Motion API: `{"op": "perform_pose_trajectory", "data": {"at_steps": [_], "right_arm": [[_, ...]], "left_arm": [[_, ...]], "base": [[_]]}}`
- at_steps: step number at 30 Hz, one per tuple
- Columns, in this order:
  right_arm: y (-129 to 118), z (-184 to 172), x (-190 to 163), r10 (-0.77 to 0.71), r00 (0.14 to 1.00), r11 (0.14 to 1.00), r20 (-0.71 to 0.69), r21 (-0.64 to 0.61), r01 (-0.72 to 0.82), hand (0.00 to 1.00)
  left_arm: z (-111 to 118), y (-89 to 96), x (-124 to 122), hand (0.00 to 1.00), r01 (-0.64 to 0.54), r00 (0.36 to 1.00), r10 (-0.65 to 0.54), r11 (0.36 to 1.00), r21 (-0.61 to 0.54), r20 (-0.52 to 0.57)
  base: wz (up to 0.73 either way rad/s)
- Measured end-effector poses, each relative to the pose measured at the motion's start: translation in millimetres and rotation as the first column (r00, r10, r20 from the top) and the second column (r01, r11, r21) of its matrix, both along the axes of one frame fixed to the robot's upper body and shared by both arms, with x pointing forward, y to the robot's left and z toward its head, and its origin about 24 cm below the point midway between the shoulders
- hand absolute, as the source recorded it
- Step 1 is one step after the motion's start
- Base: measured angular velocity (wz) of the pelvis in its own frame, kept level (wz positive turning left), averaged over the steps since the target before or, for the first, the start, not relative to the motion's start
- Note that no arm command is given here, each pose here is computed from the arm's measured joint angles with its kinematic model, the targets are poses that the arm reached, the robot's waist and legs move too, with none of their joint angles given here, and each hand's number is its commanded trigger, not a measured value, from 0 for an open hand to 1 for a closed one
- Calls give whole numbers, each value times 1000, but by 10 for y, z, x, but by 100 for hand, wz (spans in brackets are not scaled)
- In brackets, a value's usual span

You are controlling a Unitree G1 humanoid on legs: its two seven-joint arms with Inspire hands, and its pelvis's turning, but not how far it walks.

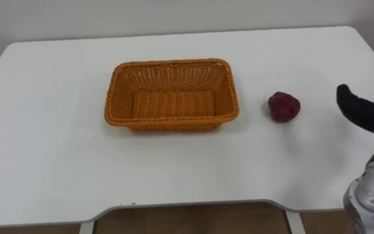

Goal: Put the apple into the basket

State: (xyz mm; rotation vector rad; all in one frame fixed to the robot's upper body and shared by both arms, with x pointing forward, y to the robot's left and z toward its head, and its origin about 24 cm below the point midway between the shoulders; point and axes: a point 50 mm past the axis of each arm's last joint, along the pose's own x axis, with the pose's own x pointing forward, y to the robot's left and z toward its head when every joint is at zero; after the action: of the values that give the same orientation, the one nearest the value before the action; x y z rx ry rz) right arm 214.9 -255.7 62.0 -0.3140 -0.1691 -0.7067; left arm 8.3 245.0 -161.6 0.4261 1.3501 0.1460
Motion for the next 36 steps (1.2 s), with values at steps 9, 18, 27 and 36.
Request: {"op": "perform_pose_trajectory", "data": {"at_steps": [9,18,27,36], "right_arm": [[154,-271,63,215,964,976,-157,59,-208,0],[173,-366,72,310,926,950,-215,95,-296,0],[158,-460,122,355,900,934,-254,136,-330,0],[76,-577,199,402,854,915,-330,167,-367,0]], "left_arm": [[5,20,86,0,14,1000,-14,1000,-6,17],[19,77,71,0,51,999,-51,999,-15,-4],[14,67,70,0,55,998,-55,998,-37,-11],[12,59,71,0,58,998,-59,997,-59,-14]], "base": [[3],[5],[0],[2]]}}
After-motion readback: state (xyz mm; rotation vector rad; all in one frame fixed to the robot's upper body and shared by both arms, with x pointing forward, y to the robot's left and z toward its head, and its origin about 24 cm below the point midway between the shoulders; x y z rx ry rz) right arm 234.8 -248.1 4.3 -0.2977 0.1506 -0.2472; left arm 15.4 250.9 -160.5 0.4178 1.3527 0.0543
